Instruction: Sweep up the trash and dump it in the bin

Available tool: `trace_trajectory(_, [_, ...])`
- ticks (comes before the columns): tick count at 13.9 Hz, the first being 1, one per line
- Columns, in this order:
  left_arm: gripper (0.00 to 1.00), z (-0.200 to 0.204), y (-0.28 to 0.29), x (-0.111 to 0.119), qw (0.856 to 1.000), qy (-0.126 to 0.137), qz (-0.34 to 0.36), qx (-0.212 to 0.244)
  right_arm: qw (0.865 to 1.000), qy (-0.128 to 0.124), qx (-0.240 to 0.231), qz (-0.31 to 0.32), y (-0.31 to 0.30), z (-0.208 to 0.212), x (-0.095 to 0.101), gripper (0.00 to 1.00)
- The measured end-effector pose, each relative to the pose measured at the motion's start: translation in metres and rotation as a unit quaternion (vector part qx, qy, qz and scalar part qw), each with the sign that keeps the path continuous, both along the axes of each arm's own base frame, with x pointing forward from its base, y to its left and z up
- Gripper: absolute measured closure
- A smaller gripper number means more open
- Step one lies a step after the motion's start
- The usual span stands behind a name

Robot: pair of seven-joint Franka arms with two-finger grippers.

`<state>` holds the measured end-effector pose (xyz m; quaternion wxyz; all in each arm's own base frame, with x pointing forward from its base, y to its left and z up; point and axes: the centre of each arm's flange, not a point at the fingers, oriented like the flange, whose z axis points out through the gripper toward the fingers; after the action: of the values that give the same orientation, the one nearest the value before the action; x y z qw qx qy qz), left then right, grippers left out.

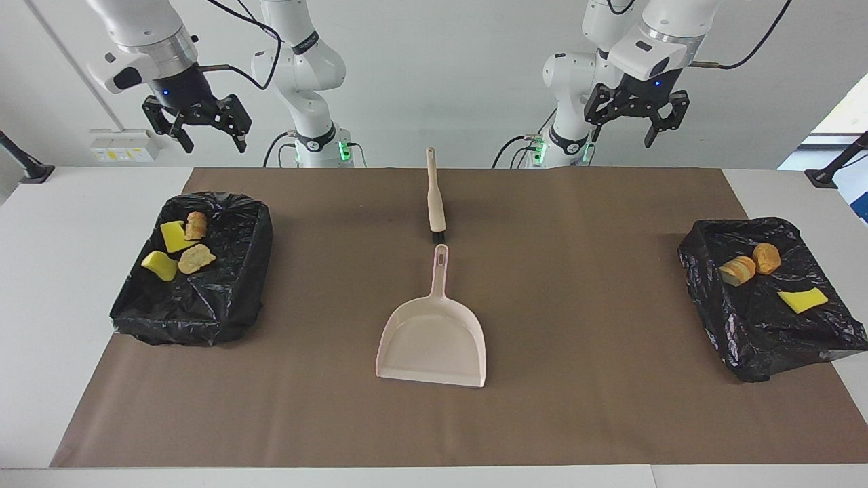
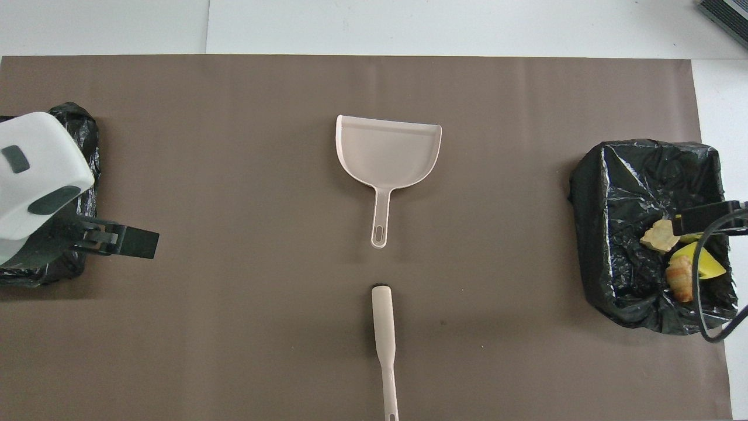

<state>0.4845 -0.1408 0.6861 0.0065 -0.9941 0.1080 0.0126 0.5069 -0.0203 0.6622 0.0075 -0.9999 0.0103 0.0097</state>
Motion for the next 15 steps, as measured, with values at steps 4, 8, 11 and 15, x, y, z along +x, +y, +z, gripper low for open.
trace_trajectory(4, [0.00, 0.006, -0.002, 0.016, 1.000, 0.011, -0.003, -0.002, 1.000, 0.006, 0.000, 0.001, 0.001, 0.001, -0.004, 0.00])
trace_trajectory(8, [0.00, 0.010, -0.003, 0.017, 1.000, 0.006, -0.006, -0.004, 1.000, 0.007, 0.000, 0.002, 0.002, 0.001, -0.005, 0.00])
trace_trajectory(11, [0.00, 0.011, 0.000, 0.017, 1.000, 0.003, -0.004, -0.005, 1.000, 0.008, 0.000, -0.001, -0.001, 0.000, -0.005, 0.00])
trace_trajectory(15, [0.00, 0.013, 0.003, 0.019, 1.000, -0.002, 0.000, -0.006, 1.000, 0.008, 0.001, -0.006, -0.007, -0.001, -0.005, 0.00])
